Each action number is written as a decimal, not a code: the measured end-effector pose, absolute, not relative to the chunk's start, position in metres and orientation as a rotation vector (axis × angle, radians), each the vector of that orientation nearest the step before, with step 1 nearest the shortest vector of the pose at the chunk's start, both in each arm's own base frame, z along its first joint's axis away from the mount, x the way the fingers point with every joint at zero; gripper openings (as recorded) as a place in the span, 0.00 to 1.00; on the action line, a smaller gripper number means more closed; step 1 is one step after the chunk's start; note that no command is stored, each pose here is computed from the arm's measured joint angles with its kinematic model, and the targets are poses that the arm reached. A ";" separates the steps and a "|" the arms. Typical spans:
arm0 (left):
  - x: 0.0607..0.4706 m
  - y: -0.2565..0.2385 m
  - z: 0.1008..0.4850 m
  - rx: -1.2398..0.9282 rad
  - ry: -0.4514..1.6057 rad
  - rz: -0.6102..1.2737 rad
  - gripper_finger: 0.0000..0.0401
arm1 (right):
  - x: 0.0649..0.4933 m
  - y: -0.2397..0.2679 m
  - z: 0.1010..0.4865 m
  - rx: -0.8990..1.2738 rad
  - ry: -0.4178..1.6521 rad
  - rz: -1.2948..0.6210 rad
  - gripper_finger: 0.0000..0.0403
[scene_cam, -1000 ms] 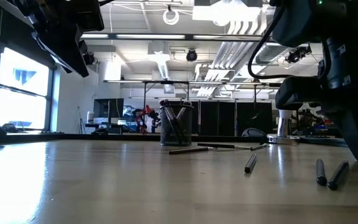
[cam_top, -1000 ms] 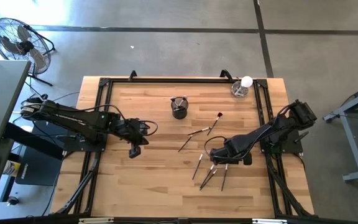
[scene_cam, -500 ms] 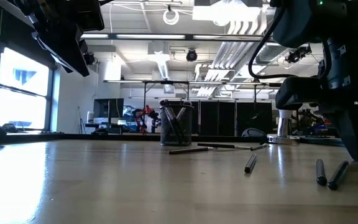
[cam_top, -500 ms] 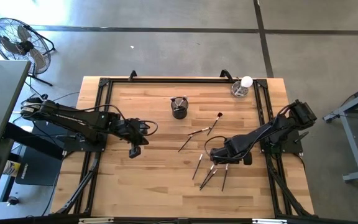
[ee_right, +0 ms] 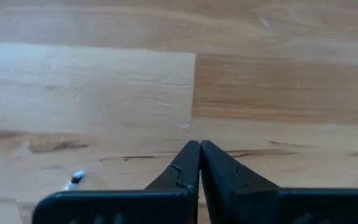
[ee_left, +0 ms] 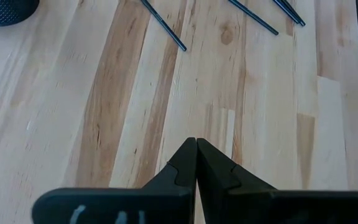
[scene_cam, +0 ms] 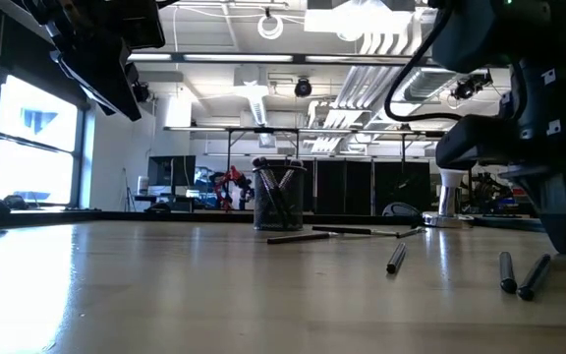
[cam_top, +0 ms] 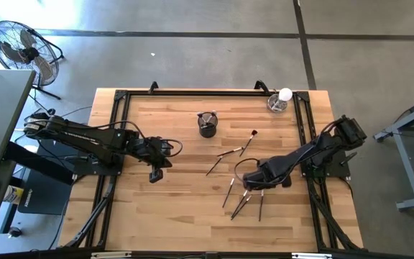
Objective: Pick & Place Makeup Brushes
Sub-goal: Put the small white make-up brush into the black container
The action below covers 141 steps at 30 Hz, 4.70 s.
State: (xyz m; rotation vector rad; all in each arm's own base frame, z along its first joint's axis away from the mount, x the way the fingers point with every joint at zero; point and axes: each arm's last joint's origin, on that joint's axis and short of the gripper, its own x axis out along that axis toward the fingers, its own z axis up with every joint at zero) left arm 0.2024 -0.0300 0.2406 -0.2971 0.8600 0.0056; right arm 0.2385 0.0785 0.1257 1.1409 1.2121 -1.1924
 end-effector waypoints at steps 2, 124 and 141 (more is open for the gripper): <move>0.202 -0.030 0.241 -0.296 0.860 0.005 0.00 | 0.240 0.079 0.128 1.090 1.221 -1.132 0.01; 0.218 -0.007 0.242 -0.300 0.916 -0.119 0.01 | 0.344 0.125 0.214 1.243 1.117 -1.284 0.05; 0.216 -0.008 0.240 -0.311 0.943 -0.147 0.01 | 0.320 0.107 0.149 1.358 1.195 -1.460 0.22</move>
